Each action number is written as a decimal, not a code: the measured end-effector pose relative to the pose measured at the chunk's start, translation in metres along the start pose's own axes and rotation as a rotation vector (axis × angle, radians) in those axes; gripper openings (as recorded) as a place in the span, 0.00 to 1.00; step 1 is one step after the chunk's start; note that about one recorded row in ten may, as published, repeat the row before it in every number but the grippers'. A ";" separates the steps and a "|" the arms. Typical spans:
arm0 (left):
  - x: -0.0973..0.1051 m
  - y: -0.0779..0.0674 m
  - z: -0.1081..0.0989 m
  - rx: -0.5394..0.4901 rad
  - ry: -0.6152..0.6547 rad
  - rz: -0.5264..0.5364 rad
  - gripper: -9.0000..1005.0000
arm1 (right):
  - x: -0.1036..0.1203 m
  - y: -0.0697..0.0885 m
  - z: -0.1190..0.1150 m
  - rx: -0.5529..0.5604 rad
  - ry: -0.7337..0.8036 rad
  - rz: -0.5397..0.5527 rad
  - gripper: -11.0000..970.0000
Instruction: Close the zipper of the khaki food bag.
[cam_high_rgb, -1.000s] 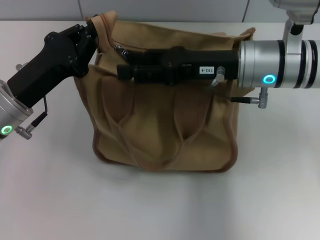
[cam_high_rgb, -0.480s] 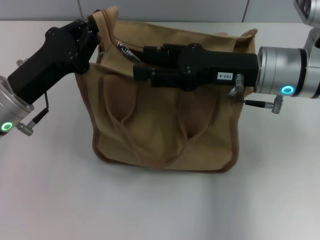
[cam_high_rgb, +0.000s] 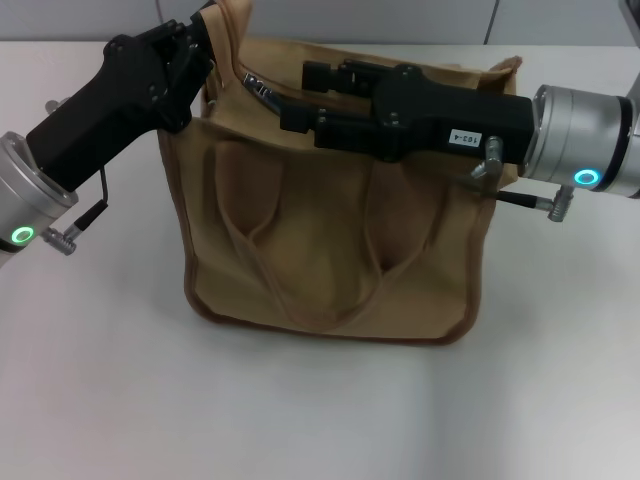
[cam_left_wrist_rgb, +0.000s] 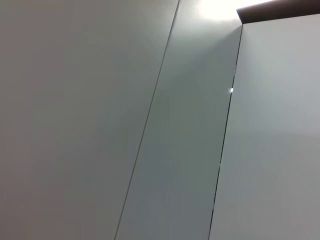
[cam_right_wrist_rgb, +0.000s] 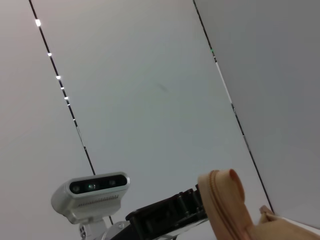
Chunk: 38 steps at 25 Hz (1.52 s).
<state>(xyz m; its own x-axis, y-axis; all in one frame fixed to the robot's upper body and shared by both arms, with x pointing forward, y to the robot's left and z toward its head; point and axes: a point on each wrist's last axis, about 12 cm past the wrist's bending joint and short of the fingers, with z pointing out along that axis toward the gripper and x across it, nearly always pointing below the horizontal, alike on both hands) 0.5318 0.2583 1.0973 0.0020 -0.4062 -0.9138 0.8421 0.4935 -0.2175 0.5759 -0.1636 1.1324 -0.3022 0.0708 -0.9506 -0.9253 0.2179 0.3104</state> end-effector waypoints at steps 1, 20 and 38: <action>0.000 0.000 0.001 0.003 0.000 0.000 0.04 | -0.001 0.000 0.001 -0.002 0.003 -0.003 0.75; -0.002 -0.001 0.013 0.054 0.000 -0.001 0.04 | 0.006 -0.002 0.017 0.017 0.075 -0.008 0.75; 0.000 -0.003 0.018 0.074 0.010 -0.008 0.04 | 0.011 0.000 0.023 0.009 0.112 -0.022 0.68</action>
<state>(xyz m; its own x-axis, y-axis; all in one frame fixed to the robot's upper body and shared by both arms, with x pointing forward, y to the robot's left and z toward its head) 0.5392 0.2431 1.1044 -0.0103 -0.4022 -0.9155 0.8796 0.4318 -0.1996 0.5779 -0.1402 1.1218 -0.3060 -0.0436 -0.9510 -0.9302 0.2265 0.2889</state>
